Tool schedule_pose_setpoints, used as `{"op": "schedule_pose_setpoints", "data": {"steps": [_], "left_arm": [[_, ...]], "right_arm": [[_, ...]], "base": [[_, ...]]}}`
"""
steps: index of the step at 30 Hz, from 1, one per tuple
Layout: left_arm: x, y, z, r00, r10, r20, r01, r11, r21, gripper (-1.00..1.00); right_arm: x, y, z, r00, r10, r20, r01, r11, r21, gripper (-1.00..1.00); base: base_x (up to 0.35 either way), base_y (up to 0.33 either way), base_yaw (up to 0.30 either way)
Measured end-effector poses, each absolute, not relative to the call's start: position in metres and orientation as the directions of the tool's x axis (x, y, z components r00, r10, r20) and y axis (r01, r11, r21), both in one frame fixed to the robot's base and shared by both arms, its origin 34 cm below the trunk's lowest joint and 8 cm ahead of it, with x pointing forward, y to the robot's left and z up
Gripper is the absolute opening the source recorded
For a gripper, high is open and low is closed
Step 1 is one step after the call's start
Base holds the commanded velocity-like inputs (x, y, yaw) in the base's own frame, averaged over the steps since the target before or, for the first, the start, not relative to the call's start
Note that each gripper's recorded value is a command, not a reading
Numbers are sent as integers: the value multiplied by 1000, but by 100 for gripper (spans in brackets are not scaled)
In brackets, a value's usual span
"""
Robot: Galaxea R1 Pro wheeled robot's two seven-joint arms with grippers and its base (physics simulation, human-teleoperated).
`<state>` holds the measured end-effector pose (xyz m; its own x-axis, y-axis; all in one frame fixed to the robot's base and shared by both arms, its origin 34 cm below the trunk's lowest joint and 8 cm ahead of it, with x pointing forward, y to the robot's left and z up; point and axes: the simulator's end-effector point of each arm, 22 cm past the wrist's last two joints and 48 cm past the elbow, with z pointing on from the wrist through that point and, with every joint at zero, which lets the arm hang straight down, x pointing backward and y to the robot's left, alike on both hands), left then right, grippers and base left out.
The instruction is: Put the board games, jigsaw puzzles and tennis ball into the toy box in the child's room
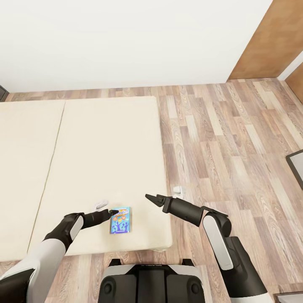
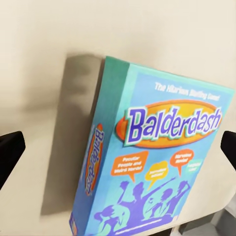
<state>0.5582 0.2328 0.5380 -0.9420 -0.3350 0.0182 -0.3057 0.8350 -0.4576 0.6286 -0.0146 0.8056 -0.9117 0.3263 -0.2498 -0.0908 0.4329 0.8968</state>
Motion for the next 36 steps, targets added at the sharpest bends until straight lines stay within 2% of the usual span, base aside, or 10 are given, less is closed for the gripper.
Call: {"op": "schedule_pose_setpoints", "data": {"steps": [11, 18, 36], "left_arm": [[557, 232, 537, -943, -334, 19, -305, 836, -456, 100], [558, 228, 537, -943, -332, 16, -302, 835, -461, 100], [558, 230, 537, -948, -318, 7, -287, 845, -451, 100]], "right_arm": [[628, -15, 805, -913, 326, -247, -89, 432, 897, 100], [628, -15, 805, -913, 326, -246, -87, 433, 897, 100], [628, -16, 805, -913, 327, -246, -87, 433, 897, 100]], "base": [[0, -6, 0], [0, -139, 0], [0, -42, 0]]}}
